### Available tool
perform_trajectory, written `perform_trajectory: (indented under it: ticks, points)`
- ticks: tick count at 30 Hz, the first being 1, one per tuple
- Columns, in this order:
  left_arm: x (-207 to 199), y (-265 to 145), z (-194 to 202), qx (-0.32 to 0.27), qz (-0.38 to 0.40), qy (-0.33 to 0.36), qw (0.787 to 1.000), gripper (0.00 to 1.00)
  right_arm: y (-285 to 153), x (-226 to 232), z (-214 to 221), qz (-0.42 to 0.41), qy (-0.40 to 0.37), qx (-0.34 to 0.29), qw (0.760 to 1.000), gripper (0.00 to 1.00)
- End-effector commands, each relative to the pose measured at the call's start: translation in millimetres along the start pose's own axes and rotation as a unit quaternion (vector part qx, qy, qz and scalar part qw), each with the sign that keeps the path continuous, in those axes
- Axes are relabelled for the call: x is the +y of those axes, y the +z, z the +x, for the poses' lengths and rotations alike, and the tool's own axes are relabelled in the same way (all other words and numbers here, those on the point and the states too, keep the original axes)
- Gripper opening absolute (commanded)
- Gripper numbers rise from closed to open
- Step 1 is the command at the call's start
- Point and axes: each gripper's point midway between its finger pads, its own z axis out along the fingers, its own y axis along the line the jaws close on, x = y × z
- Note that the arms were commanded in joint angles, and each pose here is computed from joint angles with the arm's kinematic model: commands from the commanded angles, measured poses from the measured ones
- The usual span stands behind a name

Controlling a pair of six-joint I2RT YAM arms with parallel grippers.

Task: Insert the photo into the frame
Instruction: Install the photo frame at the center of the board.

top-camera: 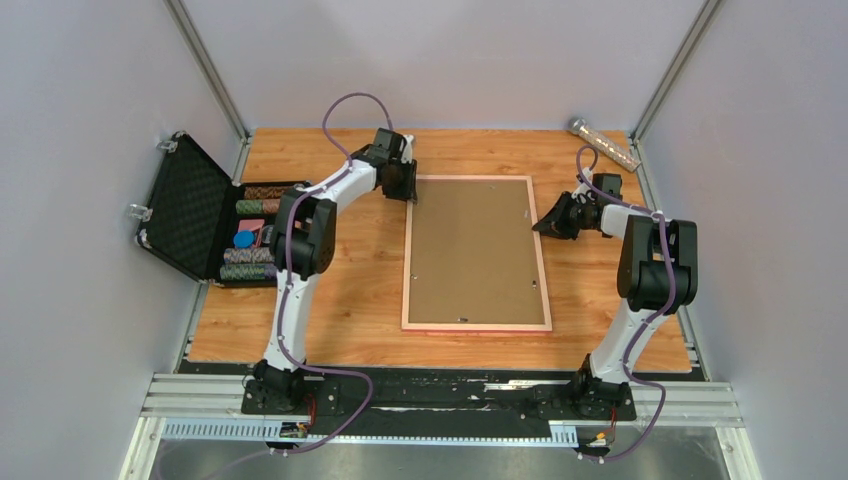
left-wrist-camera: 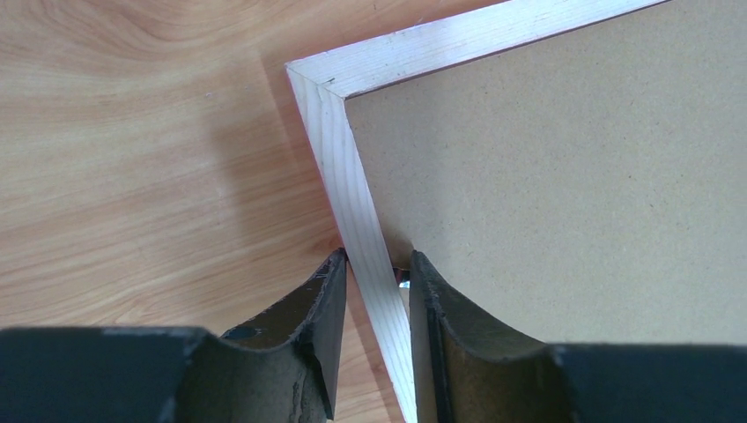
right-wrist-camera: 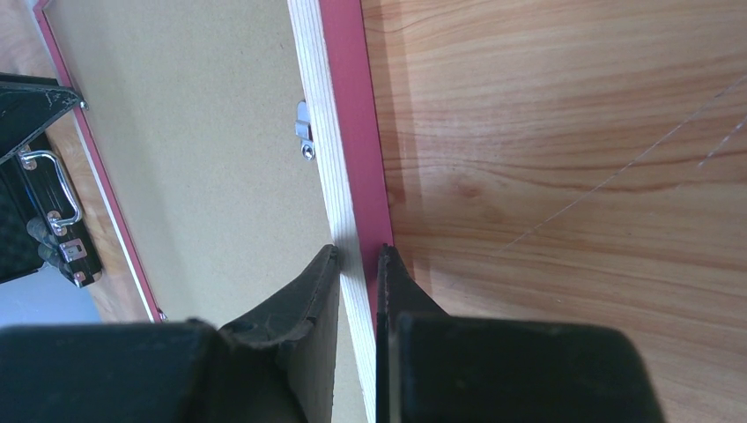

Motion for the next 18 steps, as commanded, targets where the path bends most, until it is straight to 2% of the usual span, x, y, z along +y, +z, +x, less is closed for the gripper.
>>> perform_trajectory:
  ticks: [1, 13, 18]
  points:
    - [31.8, -9.4, 36.2, 0.067, -0.032, -0.035, 0.997, 0.36, 0.9, -14.6, -18.0, 0.028, 0.000, -0.028, 0.999, 0.00]
    - [33.2, -11.1, 35.2, 0.068, -0.014, -0.042, 0.997, 0.29, 1.0, -14.6, -18.7, 0.028, 0.000, -0.029, 0.999, 0.00]
    - [30.0, -10.4, 34.0, 0.065, -0.006, -0.049, 0.997, 0.38, 0.8, -14.5, -18.4, 0.028, 0.000, -0.029, 0.999, 0.00]
